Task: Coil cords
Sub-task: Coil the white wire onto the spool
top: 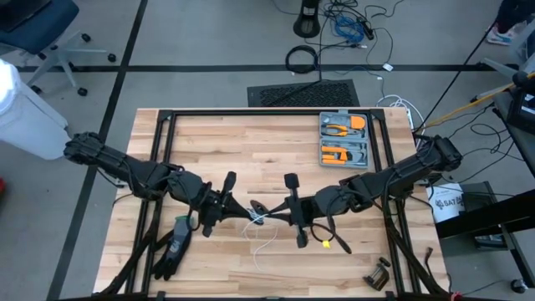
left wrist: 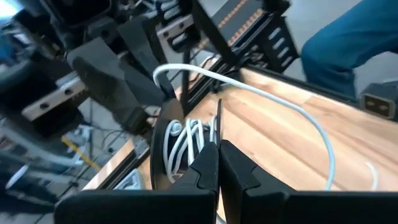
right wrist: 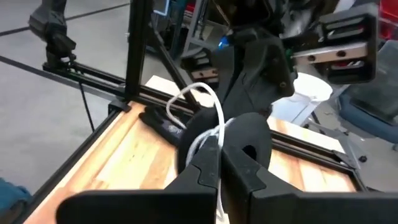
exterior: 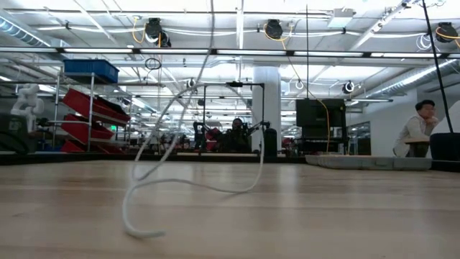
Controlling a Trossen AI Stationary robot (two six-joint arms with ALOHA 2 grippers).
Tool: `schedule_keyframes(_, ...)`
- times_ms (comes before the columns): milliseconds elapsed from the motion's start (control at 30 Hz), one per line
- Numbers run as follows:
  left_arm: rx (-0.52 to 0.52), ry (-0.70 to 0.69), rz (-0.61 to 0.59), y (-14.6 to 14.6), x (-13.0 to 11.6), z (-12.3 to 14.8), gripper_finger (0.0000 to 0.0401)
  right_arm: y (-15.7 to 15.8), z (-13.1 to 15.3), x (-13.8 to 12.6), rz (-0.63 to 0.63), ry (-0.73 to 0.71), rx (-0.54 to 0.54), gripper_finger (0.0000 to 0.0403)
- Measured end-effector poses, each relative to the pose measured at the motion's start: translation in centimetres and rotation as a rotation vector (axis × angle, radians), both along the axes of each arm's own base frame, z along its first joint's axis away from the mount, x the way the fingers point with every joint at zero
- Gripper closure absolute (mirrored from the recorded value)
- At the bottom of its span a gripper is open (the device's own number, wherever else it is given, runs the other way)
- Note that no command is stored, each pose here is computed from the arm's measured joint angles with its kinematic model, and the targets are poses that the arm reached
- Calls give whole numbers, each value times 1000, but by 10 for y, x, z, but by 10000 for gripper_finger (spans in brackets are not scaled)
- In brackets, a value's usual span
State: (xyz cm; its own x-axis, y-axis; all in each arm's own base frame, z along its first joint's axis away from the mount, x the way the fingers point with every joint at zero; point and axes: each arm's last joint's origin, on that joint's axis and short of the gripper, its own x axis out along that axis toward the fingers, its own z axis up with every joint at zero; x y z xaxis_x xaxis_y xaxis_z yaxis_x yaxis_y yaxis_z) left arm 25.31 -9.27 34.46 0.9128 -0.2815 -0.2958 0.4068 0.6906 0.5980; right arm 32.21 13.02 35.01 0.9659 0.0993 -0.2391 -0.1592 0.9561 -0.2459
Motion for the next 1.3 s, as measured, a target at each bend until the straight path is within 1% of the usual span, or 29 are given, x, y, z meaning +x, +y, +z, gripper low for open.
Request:
schedule_keyframes(200, -12, -18, 74, 3, -1, 4, 400, 10, 9, -14, 6, -20, -1, 403)
schedule_keyframes(333, -21, -43, 74, 2, -2, 7, 400, 15, 10, -18, -14, -26, -8, 403)
schedule_keyframes(567, -47, -111, 80, 1, -1, 14, 400, 17, 5, -20, -105, 10, -28, 403)
schedule_keyframes(700, -50, -133, 105, 2, 0, 16, 400, 16, 2, -21, -133, 33, -22, 403)
schedule_keyframes(800, -56, -159, 129, 2, 0, 19, 400, 14, 0, -22, -179, 47, -34, 403)
schedule_keyframes(1000, -75, -213, 158, 2, 1, 24, 400, 10, -9, -24, -256, 124, -51, 403)
schedule_keyframes(1133, -88, -239, 139, -3, -1, 27, 400, 5, -16, -27, -340, 178, -85, 403)
schedule_keyframes(1200, -92, -243, 128, -5, -5, 29, 400, 4, -18, -28, -361, 197, -97, 403)
schedule_keyframes(1300, -85, -241, 150, -7, -12, 31, 400, 5, -20, -32, -365, 218, -103, 403)
